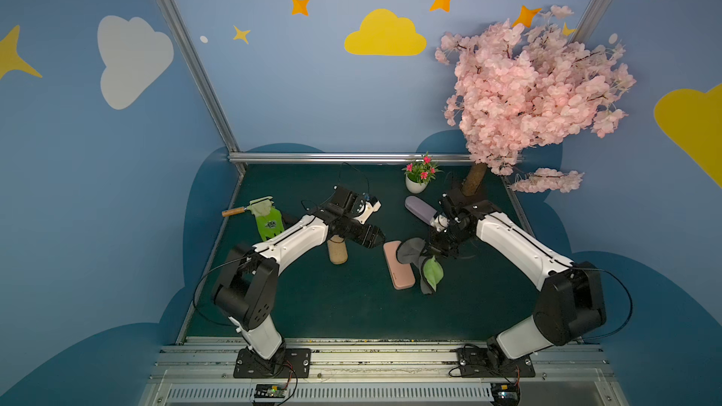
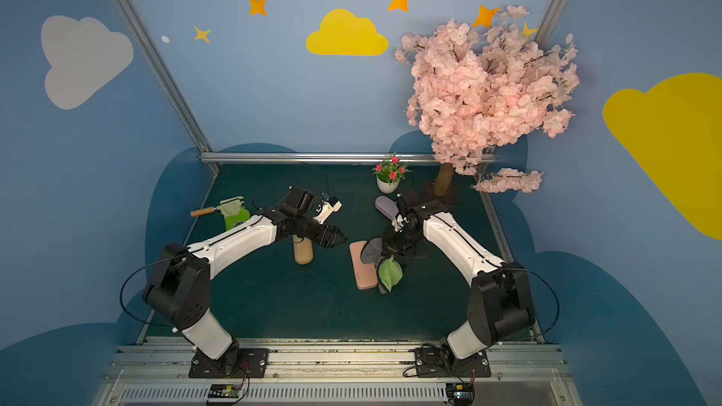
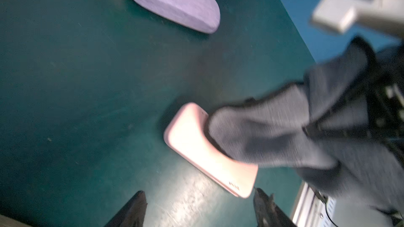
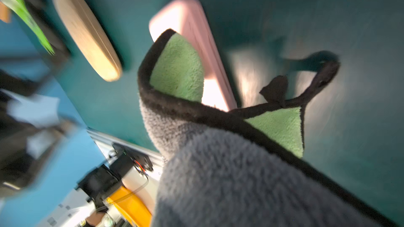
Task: Wipe the eyeglass case
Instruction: Adjust the eyeglass case at the center of the board.
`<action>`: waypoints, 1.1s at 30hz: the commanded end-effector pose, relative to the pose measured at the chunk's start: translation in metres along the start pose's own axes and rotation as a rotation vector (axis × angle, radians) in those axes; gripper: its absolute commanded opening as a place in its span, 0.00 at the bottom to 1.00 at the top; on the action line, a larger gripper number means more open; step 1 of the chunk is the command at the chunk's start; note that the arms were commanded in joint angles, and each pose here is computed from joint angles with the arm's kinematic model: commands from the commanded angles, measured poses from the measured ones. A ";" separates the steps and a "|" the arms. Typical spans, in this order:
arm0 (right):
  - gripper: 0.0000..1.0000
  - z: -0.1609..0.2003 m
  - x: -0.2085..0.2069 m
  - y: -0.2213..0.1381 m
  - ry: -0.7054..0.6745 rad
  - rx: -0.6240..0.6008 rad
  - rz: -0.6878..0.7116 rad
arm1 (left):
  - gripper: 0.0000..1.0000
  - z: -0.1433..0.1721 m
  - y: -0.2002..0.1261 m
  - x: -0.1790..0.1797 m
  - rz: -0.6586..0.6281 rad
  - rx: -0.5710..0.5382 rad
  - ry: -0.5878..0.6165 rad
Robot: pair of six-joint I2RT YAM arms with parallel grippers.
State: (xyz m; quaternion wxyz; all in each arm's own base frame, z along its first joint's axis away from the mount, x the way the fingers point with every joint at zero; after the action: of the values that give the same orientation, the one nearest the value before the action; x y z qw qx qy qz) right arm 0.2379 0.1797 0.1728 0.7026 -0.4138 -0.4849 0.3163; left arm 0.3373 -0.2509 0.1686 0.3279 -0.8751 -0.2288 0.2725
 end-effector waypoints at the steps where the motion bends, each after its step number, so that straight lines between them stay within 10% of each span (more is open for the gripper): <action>1: 0.00 0.027 -0.018 -0.001 0.024 0.034 0.065 | 0.73 -0.011 0.015 0.011 -0.022 0.014 -0.060; 10: 0.00 0.076 -0.027 0.045 -0.107 0.317 0.113 | 0.72 -0.038 0.065 0.016 0.024 0.010 -0.097; 22: 0.00 0.016 -0.051 0.080 -0.036 0.231 0.212 | 0.66 -0.019 0.136 0.004 0.032 0.203 -0.065; 33: 0.00 -0.022 -0.022 0.077 -0.032 0.136 0.168 | 0.59 0.020 0.111 0.035 -0.019 0.330 -0.142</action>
State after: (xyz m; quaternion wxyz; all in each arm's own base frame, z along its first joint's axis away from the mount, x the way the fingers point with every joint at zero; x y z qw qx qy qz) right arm 0.2239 0.1847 0.0814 0.7023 -0.3839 -0.4098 0.4376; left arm 0.3816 -0.3279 0.0737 0.4230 -0.8163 -0.2015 0.3377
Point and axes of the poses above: each gripper's point midway between its finger pads, its own y axis out along the fingers, its own x axis along the line the jaws close on, z = x × y, the point moved 5 cm from there along -y, back along the fingers, and after that the axes turned 12 degrees about y, right-handed, at the moved point
